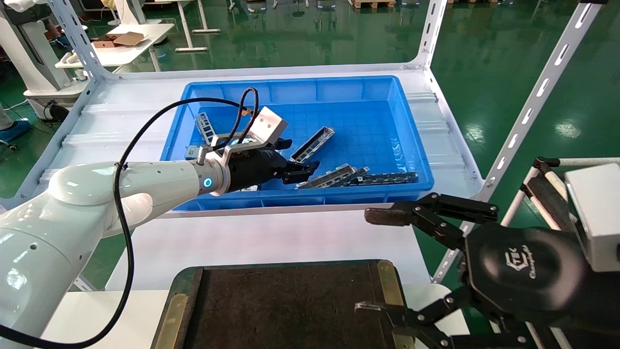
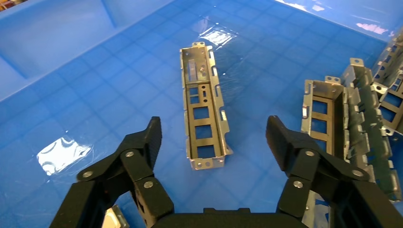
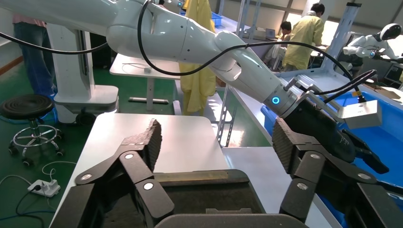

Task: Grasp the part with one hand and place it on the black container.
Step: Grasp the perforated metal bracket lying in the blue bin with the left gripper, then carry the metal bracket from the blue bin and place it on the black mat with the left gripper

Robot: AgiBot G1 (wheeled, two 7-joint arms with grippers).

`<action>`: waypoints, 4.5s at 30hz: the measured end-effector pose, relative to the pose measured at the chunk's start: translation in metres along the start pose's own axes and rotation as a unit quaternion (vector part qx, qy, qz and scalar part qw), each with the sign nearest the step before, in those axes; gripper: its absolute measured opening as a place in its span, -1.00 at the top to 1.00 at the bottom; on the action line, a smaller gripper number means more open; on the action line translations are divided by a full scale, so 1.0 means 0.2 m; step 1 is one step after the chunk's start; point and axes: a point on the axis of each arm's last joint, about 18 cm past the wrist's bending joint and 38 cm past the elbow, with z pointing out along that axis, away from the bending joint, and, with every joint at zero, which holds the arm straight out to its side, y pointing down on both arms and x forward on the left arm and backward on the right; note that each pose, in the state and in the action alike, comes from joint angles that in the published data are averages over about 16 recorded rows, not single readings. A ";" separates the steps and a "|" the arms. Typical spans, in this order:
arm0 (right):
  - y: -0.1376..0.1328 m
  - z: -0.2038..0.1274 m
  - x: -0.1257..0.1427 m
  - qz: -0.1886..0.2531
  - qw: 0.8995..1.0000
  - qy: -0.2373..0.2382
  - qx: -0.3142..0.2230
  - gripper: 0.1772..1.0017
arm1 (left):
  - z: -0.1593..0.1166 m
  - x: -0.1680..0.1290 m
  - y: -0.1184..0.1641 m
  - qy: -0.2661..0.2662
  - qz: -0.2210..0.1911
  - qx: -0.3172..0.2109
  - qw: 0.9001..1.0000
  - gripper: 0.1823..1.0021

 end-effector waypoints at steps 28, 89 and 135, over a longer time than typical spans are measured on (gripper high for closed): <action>0.00 0.00 0.00 0.000 1.000 0.000 0.000 0.65 | -0.02 -0.10 -0.05 -0.042 -0.013 0.019 0.999 0.52; 0.00 0.00 0.00 0.000 1.000 0.000 0.000 0.97 | -0.44 0.86 0.88 0.281 -0.215 0.020 0.935 0.56; 0.00 0.00 0.00 0.000 1.000 0.000 0.000 0.97 | -0.35 1.30 1.10 -0.037 -0.422 -0.041 0.905 0.56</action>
